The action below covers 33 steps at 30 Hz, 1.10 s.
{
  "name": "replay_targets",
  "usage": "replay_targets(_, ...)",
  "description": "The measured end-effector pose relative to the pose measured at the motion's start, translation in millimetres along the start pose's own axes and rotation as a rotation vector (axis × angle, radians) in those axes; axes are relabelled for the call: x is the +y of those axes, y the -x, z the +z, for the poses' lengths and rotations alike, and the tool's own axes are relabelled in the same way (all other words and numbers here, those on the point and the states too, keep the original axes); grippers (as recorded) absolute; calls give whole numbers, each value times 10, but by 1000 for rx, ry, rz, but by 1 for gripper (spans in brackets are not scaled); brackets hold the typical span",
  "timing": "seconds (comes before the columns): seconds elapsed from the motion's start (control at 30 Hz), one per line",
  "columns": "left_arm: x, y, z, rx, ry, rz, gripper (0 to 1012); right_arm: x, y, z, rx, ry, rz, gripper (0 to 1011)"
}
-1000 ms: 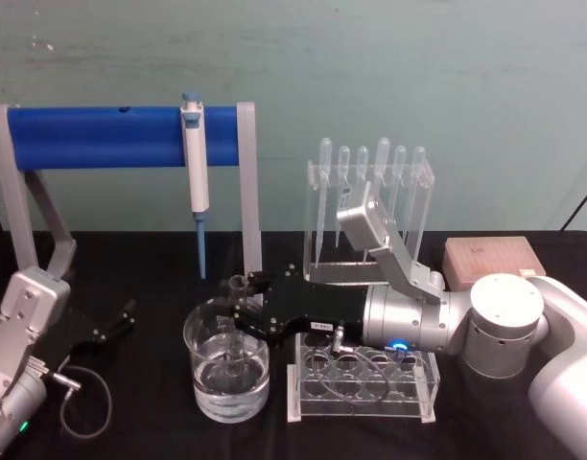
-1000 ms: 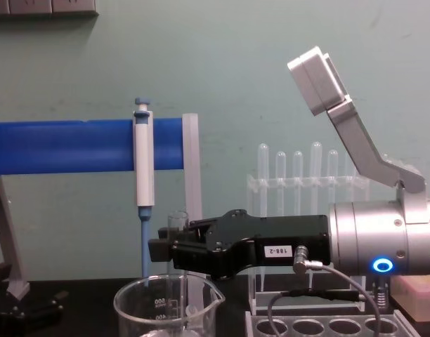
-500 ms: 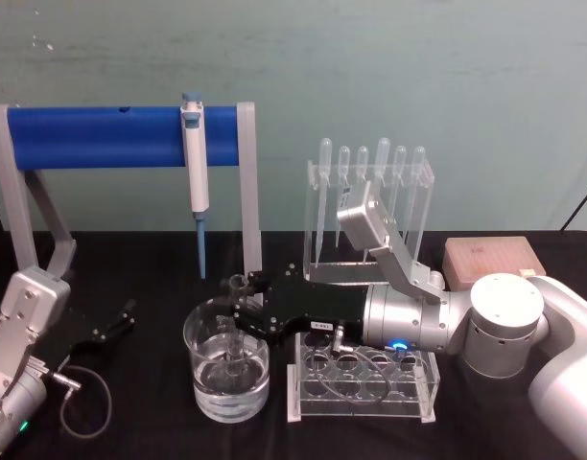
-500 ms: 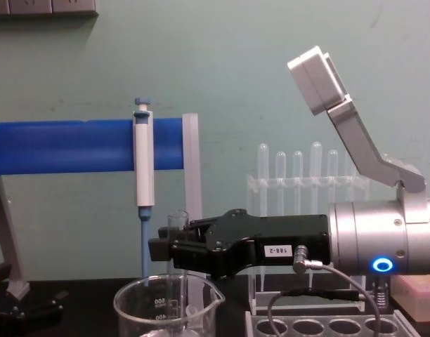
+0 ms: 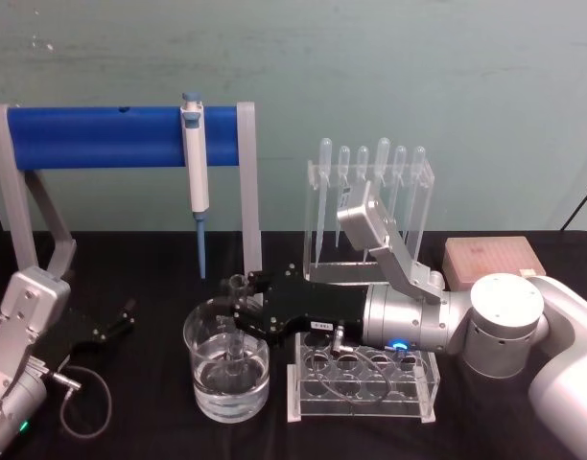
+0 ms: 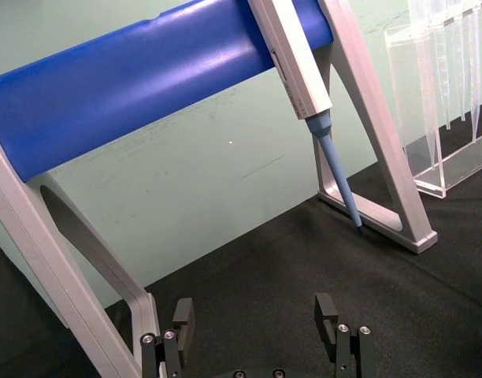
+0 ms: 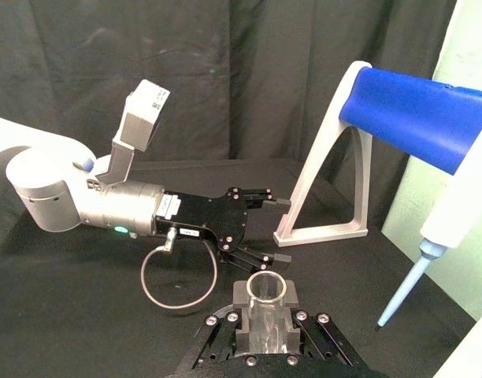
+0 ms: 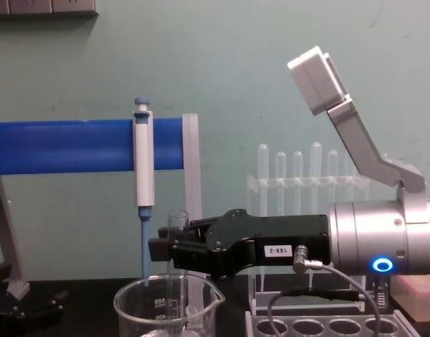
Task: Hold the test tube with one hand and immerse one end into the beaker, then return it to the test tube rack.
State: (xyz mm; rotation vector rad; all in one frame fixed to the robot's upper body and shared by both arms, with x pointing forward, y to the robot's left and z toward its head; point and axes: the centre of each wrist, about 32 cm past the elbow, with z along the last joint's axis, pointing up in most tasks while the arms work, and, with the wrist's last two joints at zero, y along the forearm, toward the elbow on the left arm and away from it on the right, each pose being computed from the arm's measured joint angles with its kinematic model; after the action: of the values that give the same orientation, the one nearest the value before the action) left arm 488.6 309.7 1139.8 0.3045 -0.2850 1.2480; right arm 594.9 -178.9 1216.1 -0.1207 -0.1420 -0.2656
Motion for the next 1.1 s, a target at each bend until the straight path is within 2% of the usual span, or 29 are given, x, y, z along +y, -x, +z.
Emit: replay_targets(1.1, 0, 0, 0, 0, 0, 0, 1000, 0, 0, 0, 0, 0, 0, 227)
